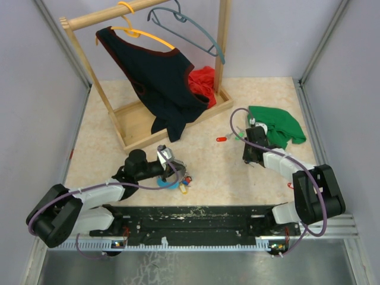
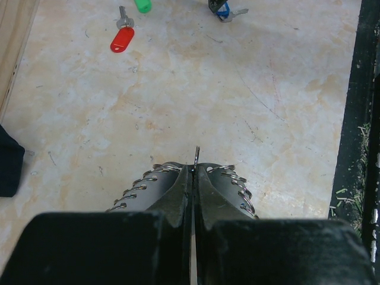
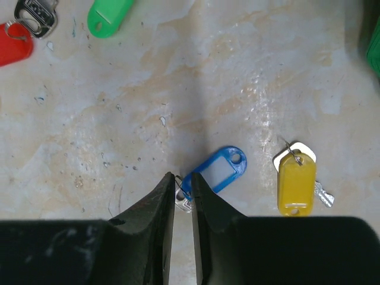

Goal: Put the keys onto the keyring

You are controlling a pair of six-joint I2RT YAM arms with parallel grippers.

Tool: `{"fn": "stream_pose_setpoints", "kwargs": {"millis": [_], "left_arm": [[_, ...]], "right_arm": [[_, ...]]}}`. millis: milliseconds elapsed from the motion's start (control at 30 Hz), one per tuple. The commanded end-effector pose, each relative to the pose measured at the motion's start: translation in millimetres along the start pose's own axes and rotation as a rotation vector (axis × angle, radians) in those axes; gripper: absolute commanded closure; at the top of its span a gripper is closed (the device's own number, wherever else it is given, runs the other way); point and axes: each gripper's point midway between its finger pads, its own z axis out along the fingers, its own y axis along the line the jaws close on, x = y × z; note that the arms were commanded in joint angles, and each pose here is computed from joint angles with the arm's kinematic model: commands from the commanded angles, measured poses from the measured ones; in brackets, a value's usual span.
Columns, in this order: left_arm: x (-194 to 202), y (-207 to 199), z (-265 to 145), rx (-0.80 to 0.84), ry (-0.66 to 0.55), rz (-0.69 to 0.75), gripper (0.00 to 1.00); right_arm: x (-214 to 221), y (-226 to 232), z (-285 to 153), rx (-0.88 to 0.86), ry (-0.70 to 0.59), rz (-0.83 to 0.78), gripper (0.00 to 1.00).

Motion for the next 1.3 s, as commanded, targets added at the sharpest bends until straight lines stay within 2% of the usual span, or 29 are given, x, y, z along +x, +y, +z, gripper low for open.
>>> {"fn": "stream_pose_setpoints", "kwargs": {"millis": [0, 200, 300, 567, 833, 1000, 1200, 1267], "left_arm": [[-25.1, 5.2, 2.4, -0.007, -0.062, 0.031, 1.0], [-26.5, 4.7, 2.2, -0.004, -0.065, 0.032, 1.0], [-26.4, 4.8, 2.0, -0.006, -0.064, 0.031, 1.0], [-26.0, 4.4, 2.1, -0.002, -0.062, 0.031, 1.0], [-25.3, 4.9, 2.5, -0.005, -0.059, 0.029, 1.0], [-25.3, 4.7, 2.7, -0.003, -0.058, 0.028, 1.0], [-25.4, 4.4, 2.7, -0.001, -0.059, 0.029, 1.0], [-25.5, 4.0, 2.6, 0.001, -0.059, 0.029, 1.0]], "right_arm": [[-27.5, 9.3, -7.6, -0.024, -0.051, -0.003, 0.86], [-24.3, 18.8, -14.9, -0.046, -0.004, -0.031, 0.99], [-21.3, 19.0, -17.1, -0.024, 0.02, -0.049, 0.99], [-20.8, 12.9, -21.1, 0.029, 0.042, -0.075, 0.79], [-15.6, 15.9, -12.1, 0.033, 0.063, -0.082, 0.77], [-13.5, 13.7, -6.0, 0.048, 0.072, -0.093, 0.82], [-15.4, 13.3, -9.9, 0.063, 0.072, -0.121, 1.0], [-14.1, 15.3, -14.6, 0.061, 0.091, -0.149, 1.0]]}}
